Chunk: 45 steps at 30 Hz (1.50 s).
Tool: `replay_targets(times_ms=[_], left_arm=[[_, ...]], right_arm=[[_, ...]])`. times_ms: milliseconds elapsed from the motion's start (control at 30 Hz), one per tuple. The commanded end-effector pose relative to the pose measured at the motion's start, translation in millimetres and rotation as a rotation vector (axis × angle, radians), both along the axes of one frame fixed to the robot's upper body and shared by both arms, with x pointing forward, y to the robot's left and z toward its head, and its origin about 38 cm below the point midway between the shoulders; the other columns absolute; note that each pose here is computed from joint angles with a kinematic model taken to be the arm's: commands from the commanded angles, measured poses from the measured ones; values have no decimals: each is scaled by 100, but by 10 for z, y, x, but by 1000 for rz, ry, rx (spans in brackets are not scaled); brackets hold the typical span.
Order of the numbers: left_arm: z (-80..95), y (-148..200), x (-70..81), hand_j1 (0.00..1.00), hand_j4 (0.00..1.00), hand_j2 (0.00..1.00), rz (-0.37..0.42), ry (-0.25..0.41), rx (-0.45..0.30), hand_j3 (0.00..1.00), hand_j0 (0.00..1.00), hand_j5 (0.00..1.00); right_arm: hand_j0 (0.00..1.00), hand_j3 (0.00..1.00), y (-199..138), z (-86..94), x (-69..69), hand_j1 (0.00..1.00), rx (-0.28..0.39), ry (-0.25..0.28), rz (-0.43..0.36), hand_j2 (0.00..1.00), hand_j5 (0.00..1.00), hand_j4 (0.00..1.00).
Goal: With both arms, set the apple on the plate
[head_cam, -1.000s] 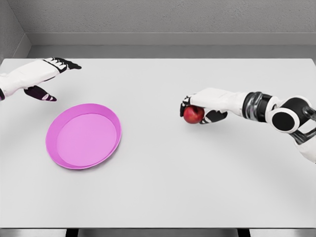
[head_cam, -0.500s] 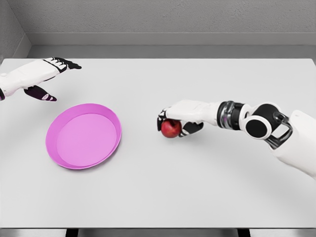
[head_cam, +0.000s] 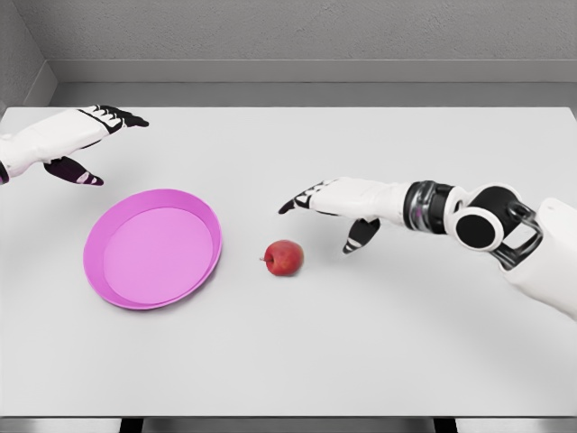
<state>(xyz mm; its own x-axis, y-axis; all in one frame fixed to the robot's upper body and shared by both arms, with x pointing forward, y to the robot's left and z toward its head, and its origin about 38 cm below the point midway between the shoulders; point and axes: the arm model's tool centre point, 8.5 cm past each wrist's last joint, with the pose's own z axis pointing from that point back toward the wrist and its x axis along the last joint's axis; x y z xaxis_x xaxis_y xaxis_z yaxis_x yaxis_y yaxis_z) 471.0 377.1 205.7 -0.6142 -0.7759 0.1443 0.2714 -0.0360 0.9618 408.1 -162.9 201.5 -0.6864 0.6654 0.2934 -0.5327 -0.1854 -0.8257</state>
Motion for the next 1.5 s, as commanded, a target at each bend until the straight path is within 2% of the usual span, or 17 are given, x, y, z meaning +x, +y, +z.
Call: replay_targets(times_ms=[0, 67, 167, 233, 300, 400, 467, 500, 600, 700, 867, 933, 1000, 1100, 1167, 1233, 1467], left_arm=[[10, 6, 1, 100, 100, 100, 3, -1, -7, 100, 100, 100], [-9, -6, -5, 100, 100, 100, -7, 6, 33, 100, 100, 100], [7, -91, -21, 100, 100, 100, -34, -2, 39, 100, 100, 100], [16, -257, -59, 100, 100, 100, -85, -15, 54, 100, 100, 100], [19, -413, -92, 100, 100, 100, -135, -29, 82, 100, 100, 100], [13, -911, -285, 100, 100, 100, -300, -53, 116, 100, 100, 100], [43, -1122, -369, 100, 100, 100, -366, -64, 103, 100, 100, 100], [151, -1273, -420, 100, 100, 100, -414, -94, 99, 100, 100, 100], [205, -1578, -524, 100, 100, 100, -516, -113, 117, 100, 100, 100], [283, -1796, -683, 100, 100, 100, -603, -136, 117, 100, 100, 100], [207, -1929, -740, 100, 100, 100, -641, -117, 105, 100, 100, 100], [115, -2049, -869, 100, 100, 100, -701, -91, 120, 100, 100, 100], [90, -2065, -886, 100, 100, 100, -707, -83, 119, 100, 100, 100], [69, -2142, -907, 100, 100, 100, -738, -79, 147, 100, 100, 100], [30, -2178, -913, 100, 100, 100, -758, -44, 224, 100, 100, 100], [14, -2264, -937, 100, 100, 100, -785, -41, 231, 100, 100, 100], [-13, -2281, -958, 100, 100, 100, -797, -41, 268, 100, 100, 100]], right_arm=[[100, 100, -335, 229, 116, 100, -5, -58, -70, 100, 100, 100], [100, 100, -868, 516, 217, 100, -33, -126, -187, 100, 100, 100], [100, 100, -1549, 759, 240, 100, -40, -177, -345, 100, 100, 100], [100, 100, -1850, 835, 204, 100, -22, -205, -374, 100, 100, 100], [100, 100, -1960, 854, 222, 100, -23, -212, -386, 100, 100, 100], [100, 100, -2109, 908, 256, 100, -13, -231, -393, 100, 100, 100], [100, 100, -2103, 909, 253, 100, -13, -233, -386, 100, 100, 100], [100, 100, -2102, 909, 253, 100, -13, -233, -384, 100, 100, 100], [100, 100, -2080, 919, 248, 100, -13, -237, -377, 100, 100, 100], [100, 100, -2031, 819, 225, 100, -24, -214, -359, 100, 100, 100], [100, 100, -2025, 808, 225, 100, -22, -215, -345, 100, 100, 100], [100, 100, -1996, 799, 225, 100, -15, -213, -343, 100, 100, 100], [100, 100, -1995, 801, 230, 100, -14, -213, -344, 100, 100, 100], [100, 100, -1987, 803, 237, 100, -9, -214, -345, 100, 100, 100], [100, 100, -1974, 796, 251, 100, 2, -213, -346, 100, 100, 100], [100, 100, -1932, 811, 237, 100, 3, -219, -334, 100, 100, 100], [100, 100, -1997, 760, 224, 100, -10, -204, -347, 100, 100, 100]])
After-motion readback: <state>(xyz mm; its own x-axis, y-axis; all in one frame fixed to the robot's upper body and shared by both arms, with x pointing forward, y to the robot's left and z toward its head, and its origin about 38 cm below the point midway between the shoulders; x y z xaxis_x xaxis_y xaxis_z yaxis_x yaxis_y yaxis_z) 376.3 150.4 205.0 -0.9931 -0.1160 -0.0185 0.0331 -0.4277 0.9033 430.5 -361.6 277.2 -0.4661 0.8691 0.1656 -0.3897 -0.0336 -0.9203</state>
